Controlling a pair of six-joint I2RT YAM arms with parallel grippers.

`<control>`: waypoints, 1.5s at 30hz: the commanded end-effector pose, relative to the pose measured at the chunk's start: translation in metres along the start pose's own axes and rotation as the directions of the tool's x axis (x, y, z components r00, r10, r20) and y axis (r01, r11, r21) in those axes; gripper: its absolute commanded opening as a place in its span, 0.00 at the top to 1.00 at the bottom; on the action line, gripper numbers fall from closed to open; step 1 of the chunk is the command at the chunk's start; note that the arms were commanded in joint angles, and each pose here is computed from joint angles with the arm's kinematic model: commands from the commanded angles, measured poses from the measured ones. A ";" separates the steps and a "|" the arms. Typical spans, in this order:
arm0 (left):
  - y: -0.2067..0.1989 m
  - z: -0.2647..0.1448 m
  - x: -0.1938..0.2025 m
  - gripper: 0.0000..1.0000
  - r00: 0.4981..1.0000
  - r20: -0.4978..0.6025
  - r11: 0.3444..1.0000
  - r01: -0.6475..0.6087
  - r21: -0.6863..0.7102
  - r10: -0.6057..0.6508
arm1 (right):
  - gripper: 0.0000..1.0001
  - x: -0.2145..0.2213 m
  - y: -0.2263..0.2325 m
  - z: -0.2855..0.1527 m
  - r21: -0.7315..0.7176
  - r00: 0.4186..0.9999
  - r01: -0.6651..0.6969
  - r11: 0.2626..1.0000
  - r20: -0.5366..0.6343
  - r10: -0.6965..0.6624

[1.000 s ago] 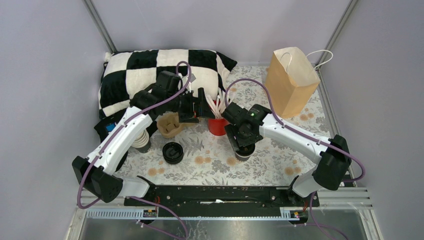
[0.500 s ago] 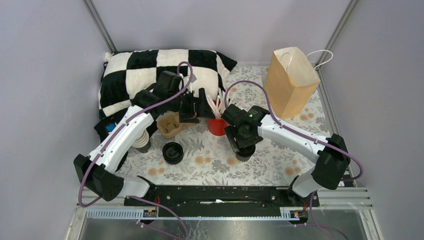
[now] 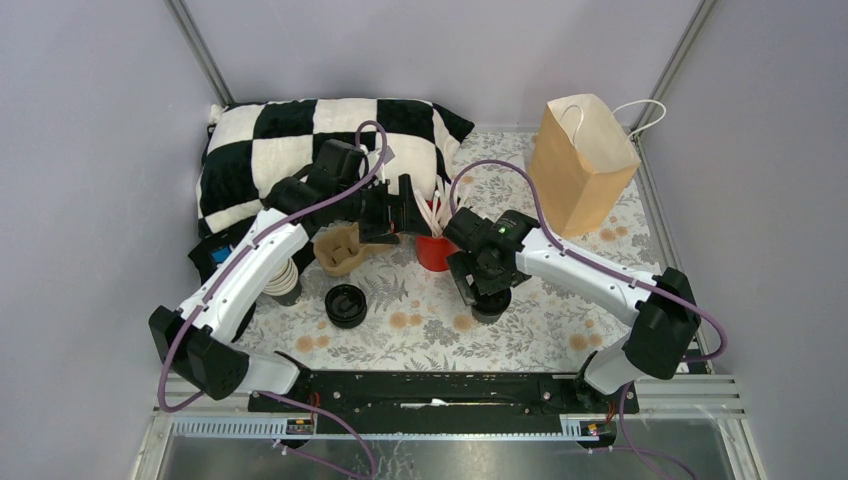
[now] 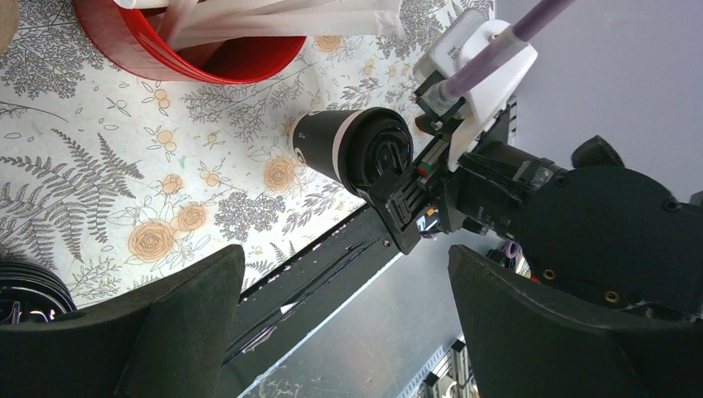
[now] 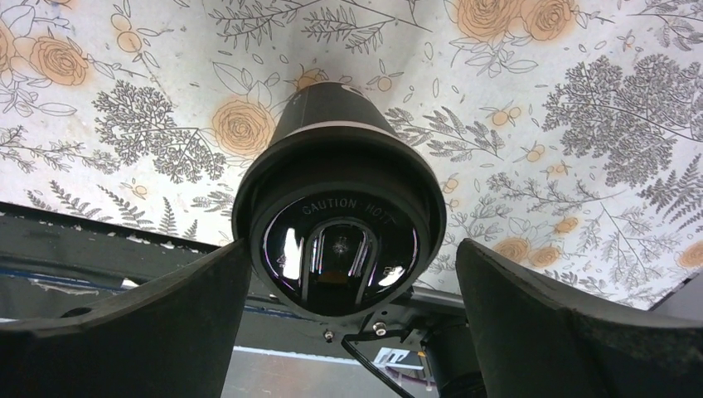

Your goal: Pack the takeout coffee

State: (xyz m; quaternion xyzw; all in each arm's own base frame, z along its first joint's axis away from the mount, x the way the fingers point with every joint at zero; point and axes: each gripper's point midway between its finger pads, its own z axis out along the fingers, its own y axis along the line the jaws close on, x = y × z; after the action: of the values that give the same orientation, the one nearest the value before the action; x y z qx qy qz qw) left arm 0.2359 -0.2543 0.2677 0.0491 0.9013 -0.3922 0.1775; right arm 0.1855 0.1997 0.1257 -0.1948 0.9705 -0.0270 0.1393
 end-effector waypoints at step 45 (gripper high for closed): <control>-0.002 0.150 0.098 0.64 0.972 -0.168 0.986 0.168 0.020 -0.162 | 0.50 0.017 -0.046 -0.001 -0.664 0.816 -0.484 0.570 -0.105 0.569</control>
State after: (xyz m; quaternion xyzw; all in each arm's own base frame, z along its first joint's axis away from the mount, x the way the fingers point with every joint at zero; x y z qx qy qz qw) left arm 0.1776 -0.3584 0.1296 0.0026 0.9171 -0.3960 0.0461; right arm 0.1844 0.1434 0.1242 0.0728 0.9273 0.3475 0.1187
